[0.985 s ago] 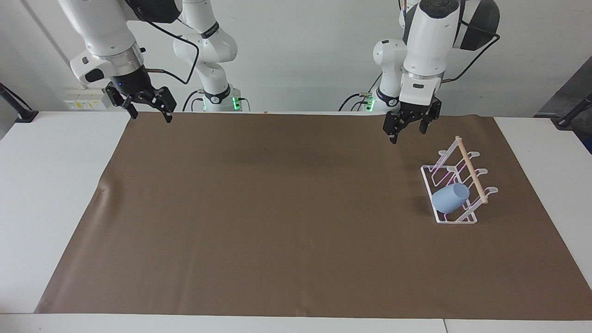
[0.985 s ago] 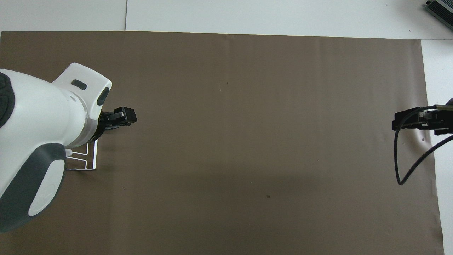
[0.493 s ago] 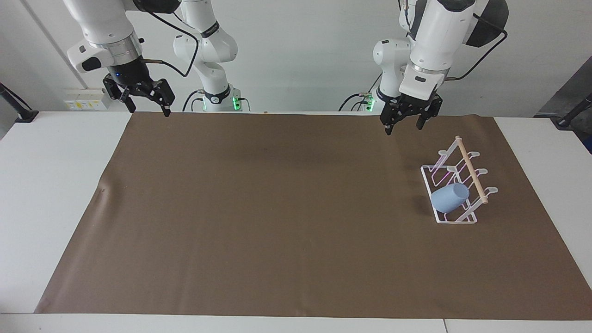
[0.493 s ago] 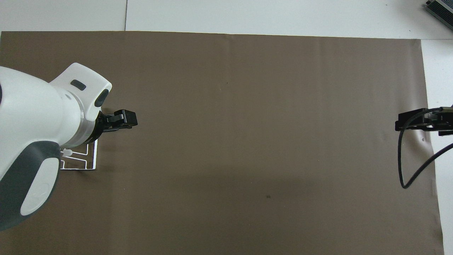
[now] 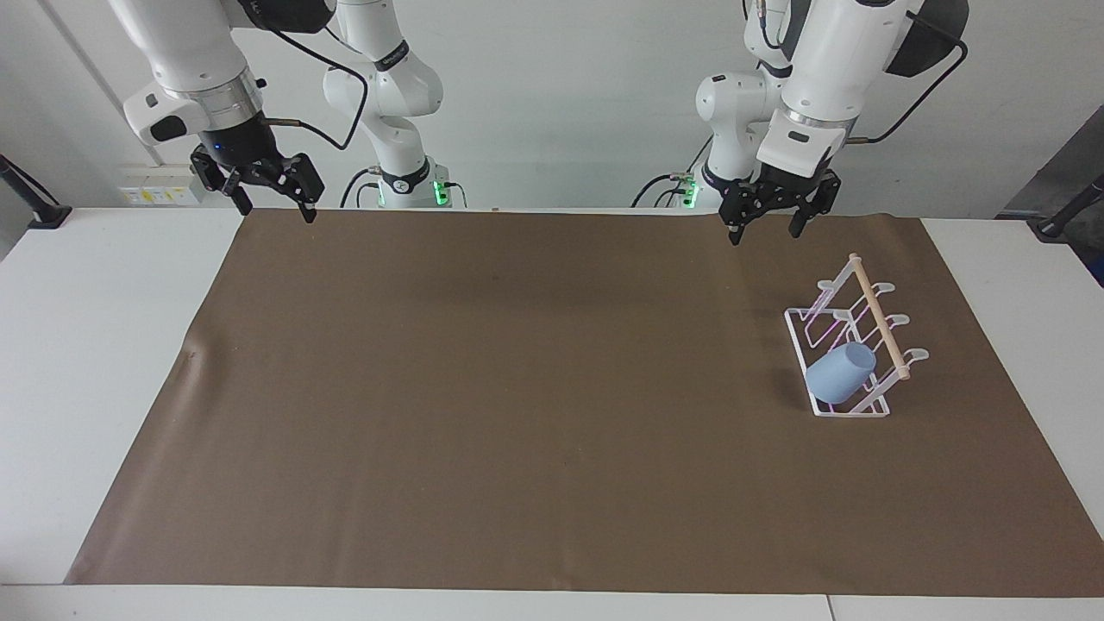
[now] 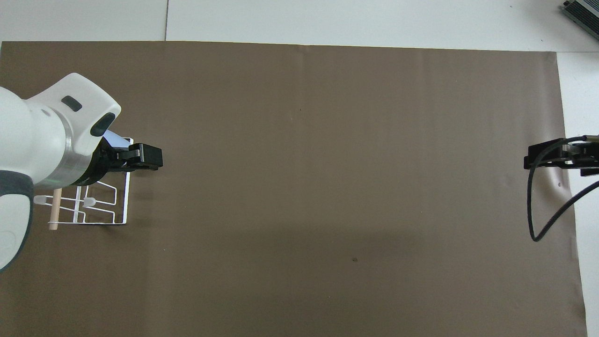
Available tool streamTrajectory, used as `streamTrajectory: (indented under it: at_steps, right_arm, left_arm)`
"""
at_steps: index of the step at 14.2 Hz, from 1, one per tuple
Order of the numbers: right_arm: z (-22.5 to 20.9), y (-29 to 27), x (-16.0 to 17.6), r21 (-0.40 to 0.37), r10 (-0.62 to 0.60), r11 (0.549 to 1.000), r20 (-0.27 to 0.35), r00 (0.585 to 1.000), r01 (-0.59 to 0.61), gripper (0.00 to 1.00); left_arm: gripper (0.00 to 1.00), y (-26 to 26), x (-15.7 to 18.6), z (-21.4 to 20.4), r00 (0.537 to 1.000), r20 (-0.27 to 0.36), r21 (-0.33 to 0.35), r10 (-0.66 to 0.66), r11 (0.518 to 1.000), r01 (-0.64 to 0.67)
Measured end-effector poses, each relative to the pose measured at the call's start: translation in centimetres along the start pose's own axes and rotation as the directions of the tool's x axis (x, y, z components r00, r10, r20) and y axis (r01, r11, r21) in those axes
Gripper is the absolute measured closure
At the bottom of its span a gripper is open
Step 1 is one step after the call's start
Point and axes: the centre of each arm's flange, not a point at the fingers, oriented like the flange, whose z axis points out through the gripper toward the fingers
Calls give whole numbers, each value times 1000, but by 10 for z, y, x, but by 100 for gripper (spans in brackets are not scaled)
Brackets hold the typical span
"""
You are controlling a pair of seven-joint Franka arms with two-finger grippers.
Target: Hang cup on cup holder
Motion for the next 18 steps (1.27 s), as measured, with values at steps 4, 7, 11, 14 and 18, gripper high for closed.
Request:
streamTrajectory:
  at_steps: [4, 7, 11, 14, 18]
  right_arm:
    - [11, -3, 5, -2, -5, 1000, 20, 1000, 5, 0]
    - [15, -7, 4, -4, -13, 1000, 30, 999, 13, 0]
    - [16, -8, 4, -4, -13, 1000, 32, 999, 14, 0]
    - [16, -8, 4, -4, -14, 1000, 32, 999, 14, 0]
    - [16, -7, 4, -4, -13, 1000, 32, 999, 13, 0]
  left_arm:
    - [0, -44, 10, -13, 998, 23, 0, 50, 999, -50]
    - [0, -88, 16, -24, 996, 47, -27, 74, 997, -72]
    - [0, -135, 17, -33, 993, 79, -65, 87, 994, -82]
    - [0, -142, 19, -39, 991, 92, -70, 100, 993, -94]
    - [0, -143, 25, -54, 991, 82, -72, 103, 993, -97]
